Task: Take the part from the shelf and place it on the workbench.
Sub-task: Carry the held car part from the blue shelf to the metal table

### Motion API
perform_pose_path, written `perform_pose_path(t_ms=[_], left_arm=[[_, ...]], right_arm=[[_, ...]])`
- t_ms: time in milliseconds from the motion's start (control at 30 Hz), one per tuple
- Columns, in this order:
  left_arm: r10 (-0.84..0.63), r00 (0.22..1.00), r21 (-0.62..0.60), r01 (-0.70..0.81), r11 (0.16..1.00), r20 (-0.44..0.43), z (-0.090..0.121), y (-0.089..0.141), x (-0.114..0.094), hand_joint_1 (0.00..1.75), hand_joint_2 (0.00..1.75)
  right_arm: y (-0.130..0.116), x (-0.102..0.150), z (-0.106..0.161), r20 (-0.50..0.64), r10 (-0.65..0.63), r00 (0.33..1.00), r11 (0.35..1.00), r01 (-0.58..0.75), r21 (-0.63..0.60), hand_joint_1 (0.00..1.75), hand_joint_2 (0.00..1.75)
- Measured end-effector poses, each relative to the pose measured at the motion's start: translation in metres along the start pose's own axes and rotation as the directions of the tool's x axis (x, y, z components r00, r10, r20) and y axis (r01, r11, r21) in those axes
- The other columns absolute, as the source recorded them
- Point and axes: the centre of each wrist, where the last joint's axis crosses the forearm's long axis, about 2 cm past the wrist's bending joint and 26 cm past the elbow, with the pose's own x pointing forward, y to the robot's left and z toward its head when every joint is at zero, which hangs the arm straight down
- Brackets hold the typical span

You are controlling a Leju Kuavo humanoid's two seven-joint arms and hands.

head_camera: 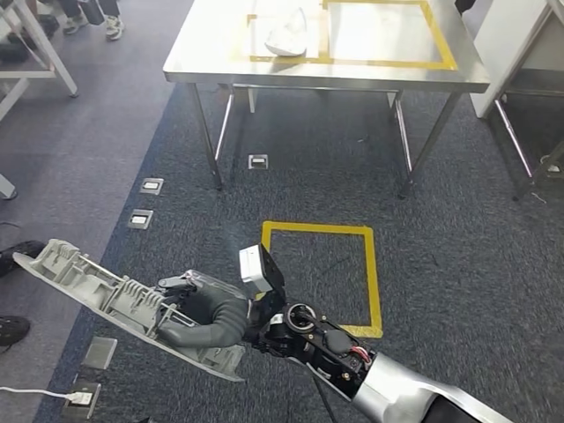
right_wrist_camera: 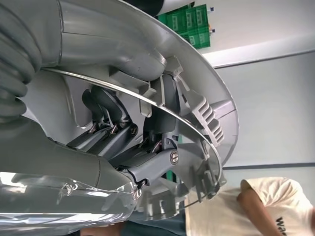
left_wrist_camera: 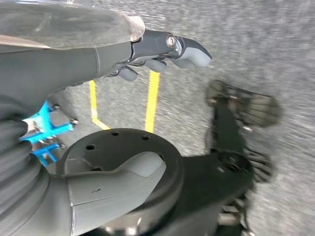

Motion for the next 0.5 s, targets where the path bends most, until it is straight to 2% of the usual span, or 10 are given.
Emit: perform_pose_path(t_ms=[133, 300, 500], left_arm=[[0.002, 1.0, -0.002, -0.002, 1.0, 0.006, 0.0, -0.001, 0.004, 0.0, 1.75], [0.005, 1.0, -0.01, -0.005, 1.0, 0.021, 0.0, -0.006, 0.011, 0.0, 1.75], [0.003, 1.0, -0.007, -0.003, 1.0, 0.01, 0.0, -0.004, 0.006, 0.0, 1.75]], right_arm=[[-0.001, -0.001, 0.003, -0.002, -0.001, 1.0, 1.0, 0.001, -0.007, 1.75, 1.75], [0.0, 0.003, -0.006, 0.008, 0.005, 1.0, 1.0, -0.005, 0.014, 1.75, 1.75], [0.001, 0.002, -0.007, 0.009, 0.003, 1.0, 1.0, -0.003, 0.014, 1.75, 1.75]])
